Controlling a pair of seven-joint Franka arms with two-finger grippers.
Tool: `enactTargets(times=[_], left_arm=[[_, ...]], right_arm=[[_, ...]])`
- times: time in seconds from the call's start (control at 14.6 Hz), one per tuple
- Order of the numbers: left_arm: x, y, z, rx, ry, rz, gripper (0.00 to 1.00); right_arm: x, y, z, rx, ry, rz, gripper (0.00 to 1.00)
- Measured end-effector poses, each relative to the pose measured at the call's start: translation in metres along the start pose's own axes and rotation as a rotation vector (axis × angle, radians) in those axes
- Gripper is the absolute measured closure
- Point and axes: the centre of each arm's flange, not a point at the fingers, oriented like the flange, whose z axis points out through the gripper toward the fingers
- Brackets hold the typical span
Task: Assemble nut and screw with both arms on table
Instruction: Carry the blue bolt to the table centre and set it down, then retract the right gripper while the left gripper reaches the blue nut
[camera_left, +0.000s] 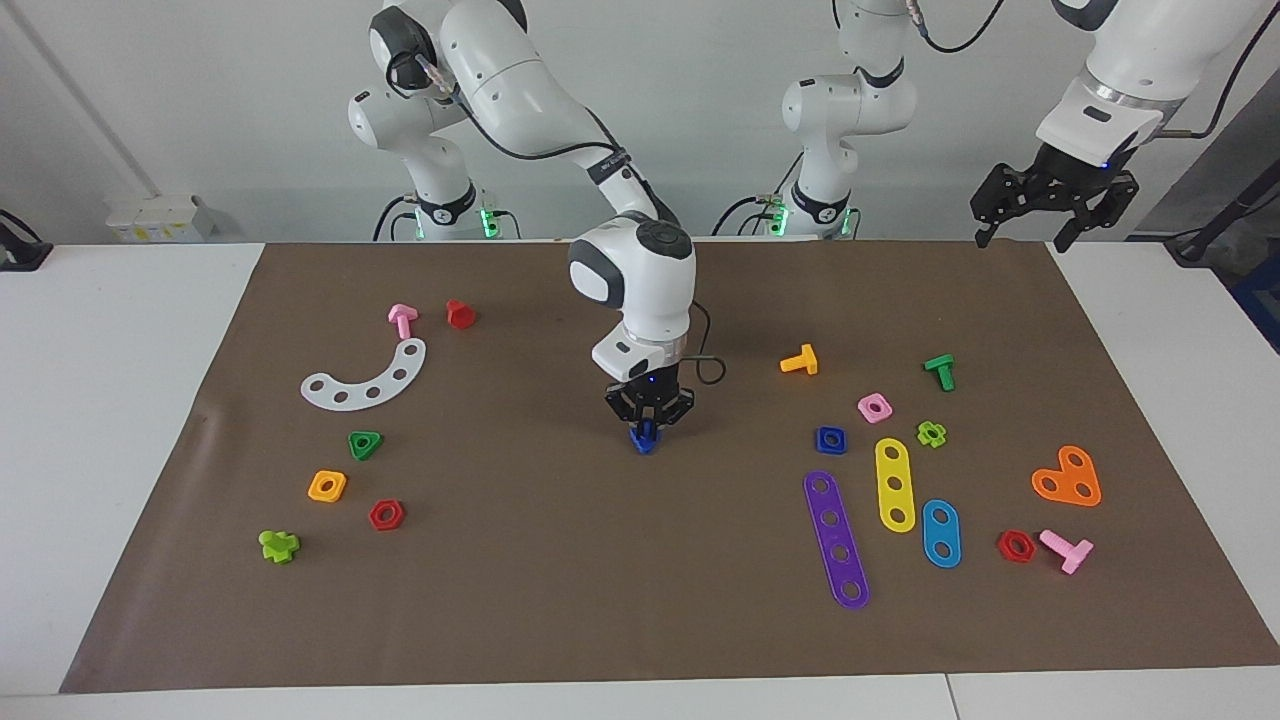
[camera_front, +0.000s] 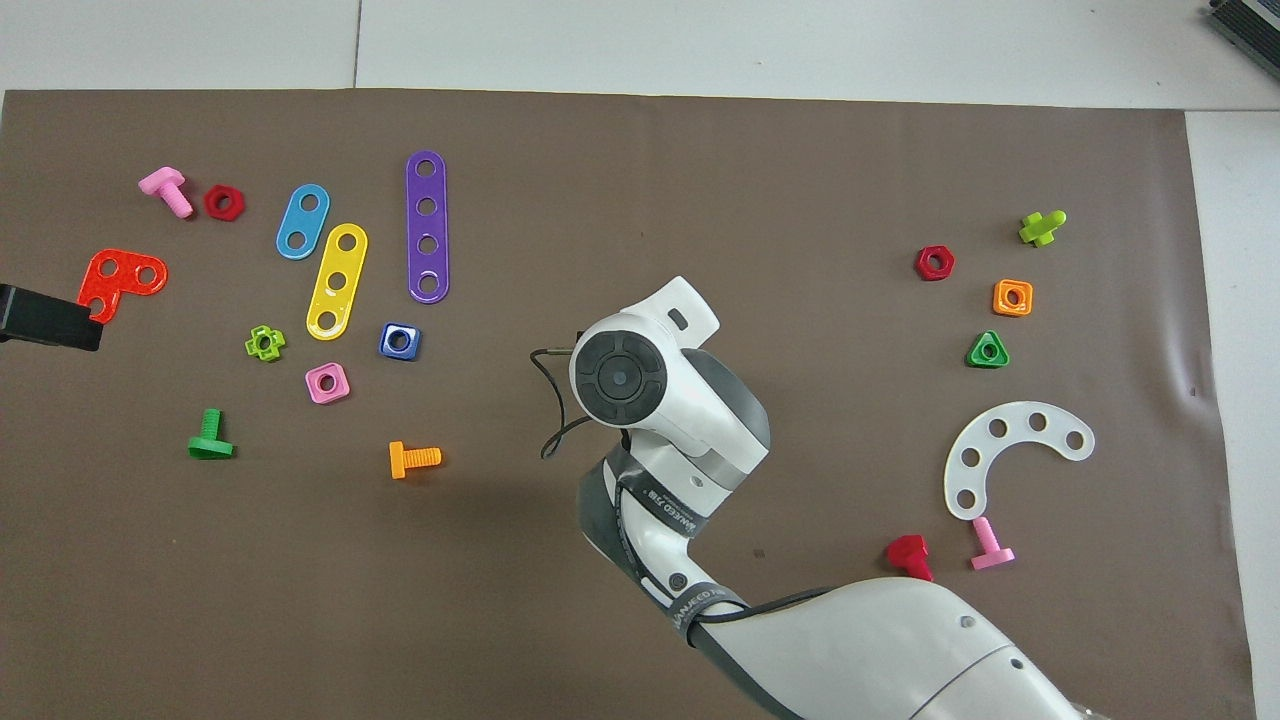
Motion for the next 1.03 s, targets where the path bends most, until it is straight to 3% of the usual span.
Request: enactTargets(times=[0.14,0.21,0.41,0.48,0.68,1.03], left_arm=[[0.000,0.000,0.001,0.000,-0.002,0.000,0.00],[-0.001,0.000,0.001,0.000,-0.002,0.000,0.00],[0.000,0.001,0.001,0.000,0.001,-0.029,0.00],[0.001,0.002,0.003,0.001,0.009,-0.045,0.00],[0.009,0.006,0.019,0.006,0.044,-0.059,0.00],[0.028,0.028,0.074,0.006,0.085,-0.064,0.00]], right_arm=[[-0.002,0.001,0.003,0.009,0.004,0.001,0.50],[-0.001,0.002,0.002,0.011,0.007,0.010,0.35],[0.034,0.034,-0.028,0.010,0.037,0.078,0.04],[0.053,0.057,-0.046,-0.002,0.045,0.099,0.00],[0.103,0.145,-0.104,0.004,0.015,0.146,0.00],[0.145,0.297,-0.169,0.051,-0.064,0.179,0.00]])
